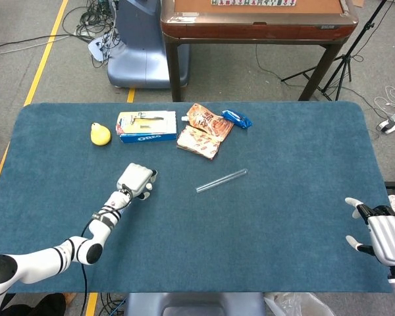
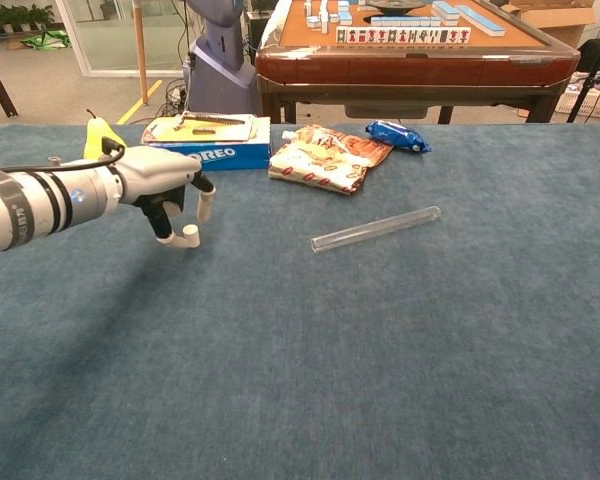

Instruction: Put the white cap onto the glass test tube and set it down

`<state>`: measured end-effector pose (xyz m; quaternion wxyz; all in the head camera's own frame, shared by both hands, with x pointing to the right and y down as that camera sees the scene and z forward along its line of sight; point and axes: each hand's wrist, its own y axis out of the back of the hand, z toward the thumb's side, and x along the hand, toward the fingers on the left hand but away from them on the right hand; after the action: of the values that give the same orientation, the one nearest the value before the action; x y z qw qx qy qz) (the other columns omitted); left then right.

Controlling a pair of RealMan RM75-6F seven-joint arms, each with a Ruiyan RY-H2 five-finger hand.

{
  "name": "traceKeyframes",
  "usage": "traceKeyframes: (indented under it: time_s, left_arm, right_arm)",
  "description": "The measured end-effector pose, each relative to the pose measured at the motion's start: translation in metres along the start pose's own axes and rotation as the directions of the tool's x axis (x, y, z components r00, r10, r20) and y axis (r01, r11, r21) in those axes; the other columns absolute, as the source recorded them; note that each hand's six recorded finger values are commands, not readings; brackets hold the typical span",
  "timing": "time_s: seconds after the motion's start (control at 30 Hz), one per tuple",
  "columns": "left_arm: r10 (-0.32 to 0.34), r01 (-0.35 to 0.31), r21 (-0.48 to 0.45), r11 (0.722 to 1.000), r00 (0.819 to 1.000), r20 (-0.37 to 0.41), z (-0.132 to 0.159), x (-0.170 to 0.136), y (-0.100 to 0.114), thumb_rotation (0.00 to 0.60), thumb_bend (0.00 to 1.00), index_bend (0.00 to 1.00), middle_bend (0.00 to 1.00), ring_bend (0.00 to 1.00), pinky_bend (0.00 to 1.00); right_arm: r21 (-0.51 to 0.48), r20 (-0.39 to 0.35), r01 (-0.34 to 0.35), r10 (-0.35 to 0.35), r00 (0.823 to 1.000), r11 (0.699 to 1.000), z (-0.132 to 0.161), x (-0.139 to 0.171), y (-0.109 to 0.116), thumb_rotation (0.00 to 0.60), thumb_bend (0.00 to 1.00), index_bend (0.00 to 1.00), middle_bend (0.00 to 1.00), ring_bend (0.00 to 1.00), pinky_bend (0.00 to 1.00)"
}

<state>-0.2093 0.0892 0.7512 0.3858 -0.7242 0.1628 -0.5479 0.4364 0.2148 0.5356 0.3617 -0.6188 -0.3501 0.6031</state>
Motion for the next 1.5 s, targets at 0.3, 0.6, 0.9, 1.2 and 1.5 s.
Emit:
traceKeyframes:
  time_s: [0.3,0.6,0.9,1.2,1.5]
  left_arm:
    - [-0.010,0.010,0.009,1.000,1.000,0.004,0.0036,0.0036,-0.0012,0.600,0.18,0.46,1.00,1.00,1.00]
    - [-0.017,0.017,0.018,1.000,1.000,0.005,0.0043,0.0065,-0.0025,0.600,0.21,0.47,0.99,1.00,1.00]
    - [-0.012,0.013,0.025,1.000,1.000,-0.004,-0.0005,0.0076,-0.0014,0.600,0.24,0.47,0.99,1.00,1.00]
    - [-0.022,0.022,0.030,0.999,1.000,-0.001,-0.0004,0.0083,-0.0036,0.600,0.26,0.50,0.99,1.00,1.00]
    - [-0.020,0.020,0.029,0.999,1.000,0.002,0.0007,0.0088,-0.0029,0.600,0.30,0.52,0.99,1.00,1.00]
  right_arm:
    - [-0.003,0.008,0.001,-0.001,1.000,1.000,-0.0026,0.0013,-0.0003,0.600,0.13,0.25,0.45,0.51,0.33]
    - [-0.002,0.014,0.000,0.000,1.000,1.000,-0.0044,0.0012,-0.0008,0.600,0.13,0.25,0.45,0.51,0.33]
    - [-0.003,0.014,-0.004,0.004,1.000,1.000,-0.0040,-0.0001,-0.0020,0.600,0.13,0.25,0.46,0.52,0.33]
    - [-0.003,0.016,-0.005,0.005,1.000,1.000,-0.0040,0.0000,-0.0023,0.600,0.13,0.25,0.46,0.52,0.33]
    - [-0.005,0.019,-0.003,0.003,1.000,1.000,-0.0047,0.0008,-0.0019,0.600,0.13,0.25,0.46,0.53,0.33]
